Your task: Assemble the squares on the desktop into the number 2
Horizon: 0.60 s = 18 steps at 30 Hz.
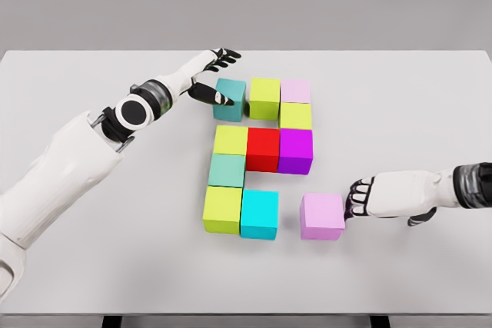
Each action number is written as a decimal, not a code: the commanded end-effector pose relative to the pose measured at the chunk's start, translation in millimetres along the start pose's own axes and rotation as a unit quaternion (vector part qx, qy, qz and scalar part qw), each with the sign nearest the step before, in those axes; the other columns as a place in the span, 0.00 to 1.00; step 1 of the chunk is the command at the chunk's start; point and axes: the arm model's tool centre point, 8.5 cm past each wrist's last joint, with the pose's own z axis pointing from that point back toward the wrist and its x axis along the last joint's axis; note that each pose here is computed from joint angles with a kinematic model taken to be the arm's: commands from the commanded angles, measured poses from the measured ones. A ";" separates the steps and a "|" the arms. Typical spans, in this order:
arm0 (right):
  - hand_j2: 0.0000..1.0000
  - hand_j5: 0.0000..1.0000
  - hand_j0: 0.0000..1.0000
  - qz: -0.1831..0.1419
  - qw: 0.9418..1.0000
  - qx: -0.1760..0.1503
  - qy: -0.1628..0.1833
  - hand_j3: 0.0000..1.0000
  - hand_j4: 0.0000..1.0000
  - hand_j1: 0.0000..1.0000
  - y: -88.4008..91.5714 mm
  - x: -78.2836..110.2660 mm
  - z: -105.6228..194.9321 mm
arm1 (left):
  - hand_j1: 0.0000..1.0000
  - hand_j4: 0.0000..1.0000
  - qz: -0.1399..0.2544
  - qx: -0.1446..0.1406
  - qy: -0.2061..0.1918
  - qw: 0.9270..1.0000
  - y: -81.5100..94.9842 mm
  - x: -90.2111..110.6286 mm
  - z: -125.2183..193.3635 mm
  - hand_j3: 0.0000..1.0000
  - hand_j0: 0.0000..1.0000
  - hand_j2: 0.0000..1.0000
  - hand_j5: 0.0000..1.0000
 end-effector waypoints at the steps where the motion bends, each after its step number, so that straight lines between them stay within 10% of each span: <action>1: 1.00 1.00 1.00 -0.008 1.000 -0.006 -0.015 1.00 1.00 1.00 -1.8 3.8 -2.3 | 0.88 0.88 0.000 0.000 0.001 1.000 -0.1 -0.6 -0.4 0.88 0.88 0.88 0.88; 18: 1.00 1.00 1.00 -0.005 1.000 -0.001 -0.019 1.00 1.00 1.00 -3.0 4.6 -2.2 | 0.88 0.88 0.006 -0.002 0.013 1.000 -4.5 -3.1 -10.0 0.88 0.88 0.88 0.88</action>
